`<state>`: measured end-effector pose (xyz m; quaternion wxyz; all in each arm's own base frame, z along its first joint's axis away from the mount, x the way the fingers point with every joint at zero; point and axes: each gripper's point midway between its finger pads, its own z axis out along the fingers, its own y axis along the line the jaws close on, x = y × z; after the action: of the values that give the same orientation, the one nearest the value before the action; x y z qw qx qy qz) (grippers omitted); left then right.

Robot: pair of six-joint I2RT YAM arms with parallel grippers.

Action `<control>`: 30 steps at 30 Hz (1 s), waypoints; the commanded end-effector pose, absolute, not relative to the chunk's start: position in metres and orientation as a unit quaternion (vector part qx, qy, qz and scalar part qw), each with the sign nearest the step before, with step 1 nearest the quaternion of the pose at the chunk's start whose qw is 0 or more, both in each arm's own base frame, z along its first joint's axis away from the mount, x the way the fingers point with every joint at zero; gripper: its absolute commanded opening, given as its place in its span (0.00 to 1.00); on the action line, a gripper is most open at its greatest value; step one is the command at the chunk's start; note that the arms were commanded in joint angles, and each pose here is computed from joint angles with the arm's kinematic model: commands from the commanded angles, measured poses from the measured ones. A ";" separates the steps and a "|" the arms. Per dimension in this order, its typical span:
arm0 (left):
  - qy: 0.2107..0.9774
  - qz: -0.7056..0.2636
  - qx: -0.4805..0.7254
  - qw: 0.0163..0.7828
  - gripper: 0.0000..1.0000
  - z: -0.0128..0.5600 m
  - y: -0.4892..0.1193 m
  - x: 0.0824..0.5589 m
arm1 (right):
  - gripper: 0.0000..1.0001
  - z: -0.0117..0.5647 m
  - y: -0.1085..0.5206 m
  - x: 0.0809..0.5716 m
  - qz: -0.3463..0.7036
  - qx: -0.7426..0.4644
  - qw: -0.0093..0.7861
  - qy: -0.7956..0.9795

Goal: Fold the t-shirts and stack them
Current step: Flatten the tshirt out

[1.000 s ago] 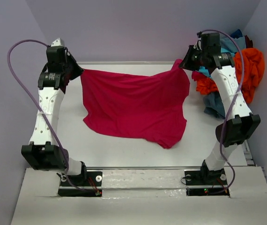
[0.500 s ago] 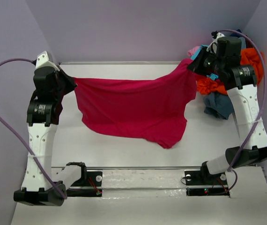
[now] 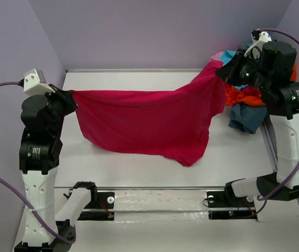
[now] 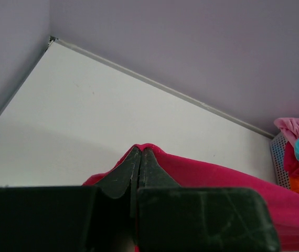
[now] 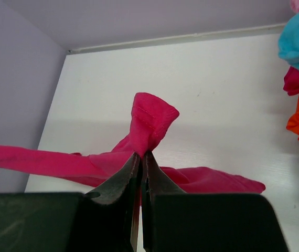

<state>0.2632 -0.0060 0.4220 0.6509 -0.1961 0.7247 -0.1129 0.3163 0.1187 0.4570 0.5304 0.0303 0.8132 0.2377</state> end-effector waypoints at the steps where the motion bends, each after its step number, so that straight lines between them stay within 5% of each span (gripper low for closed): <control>1: 0.667 -0.108 -0.186 0.713 0.06 0.472 0.001 0.247 | 0.07 0.507 0.110 0.297 0.237 0.020 0.592 0.770; 30: 0.621 -0.099 -0.182 0.756 0.06 0.513 0.009 0.205 | 0.07 0.551 0.106 0.255 0.259 -0.010 0.645 0.719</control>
<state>0.2156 0.0011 0.4881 0.7275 -0.1763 0.6536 -0.1117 0.2642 0.1085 0.5289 0.6103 0.0016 0.7490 0.2580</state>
